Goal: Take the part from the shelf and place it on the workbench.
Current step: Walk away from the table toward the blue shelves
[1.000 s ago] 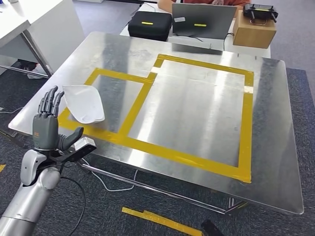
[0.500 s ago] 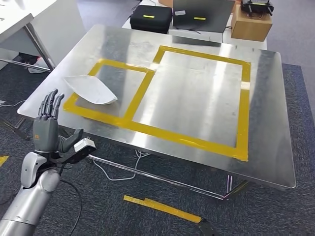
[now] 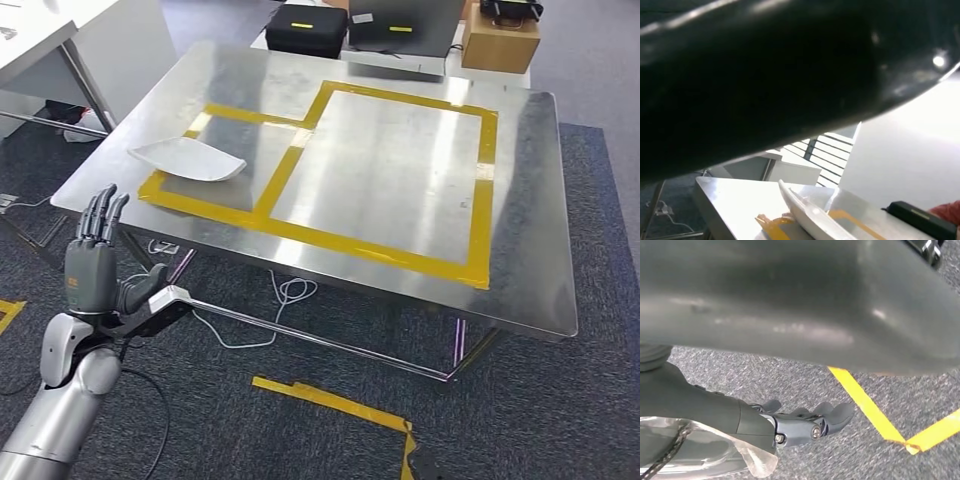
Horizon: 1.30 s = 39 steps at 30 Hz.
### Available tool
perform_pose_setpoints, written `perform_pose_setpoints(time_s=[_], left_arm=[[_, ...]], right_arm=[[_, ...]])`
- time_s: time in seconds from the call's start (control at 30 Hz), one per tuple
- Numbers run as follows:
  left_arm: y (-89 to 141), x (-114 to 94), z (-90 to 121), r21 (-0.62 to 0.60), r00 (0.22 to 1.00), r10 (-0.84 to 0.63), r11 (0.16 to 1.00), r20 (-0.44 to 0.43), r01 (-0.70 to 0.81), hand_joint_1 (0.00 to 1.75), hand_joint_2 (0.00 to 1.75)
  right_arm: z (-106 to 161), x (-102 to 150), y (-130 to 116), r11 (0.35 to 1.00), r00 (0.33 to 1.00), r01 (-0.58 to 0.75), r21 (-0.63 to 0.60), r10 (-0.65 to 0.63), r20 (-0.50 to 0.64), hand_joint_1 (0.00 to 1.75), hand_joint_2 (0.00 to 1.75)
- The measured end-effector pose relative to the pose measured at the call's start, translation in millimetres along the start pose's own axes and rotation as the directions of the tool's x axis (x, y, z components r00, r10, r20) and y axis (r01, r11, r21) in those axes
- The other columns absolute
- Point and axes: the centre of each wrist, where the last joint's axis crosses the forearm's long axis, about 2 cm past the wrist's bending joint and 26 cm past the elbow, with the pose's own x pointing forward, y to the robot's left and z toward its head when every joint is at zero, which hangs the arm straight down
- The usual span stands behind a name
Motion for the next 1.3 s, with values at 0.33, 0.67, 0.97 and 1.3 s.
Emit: perform_pose_setpoints(time_s=[0.33,0.67,0.97,1.3], left_arm=[[-1,1,4,-0.008,1.000,0.004,1.000,-0.002,-0.004,0.00,0.00],[1,2,10,-0.008,1.000,0.018,1.000,-0.005,-0.018,0.00,0.00],[2,3,45,-0.077,0.994,0.093,0.992,-0.059,-0.098,0.00,0.00],[-23,5,155,-0.167,0.910,0.266,0.929,-0.317,-0.330,0.00,0.00]], right_arm=[[1,-2,0,1.000,1.000,-0.001,0.000,0.001,-0.004,0.00,0.00],[0,0,0,1.000,1.000,-0.003,0.003,0.003,0.000,0.00,0.00],[0,0,1,1.000,1.000,-0.002,0.000,0.002,0.003,0.00,0.00],[2,-6,7,0.998,0.998,0.067,-0.021,-0.066,0.025,0.00,0.00]])
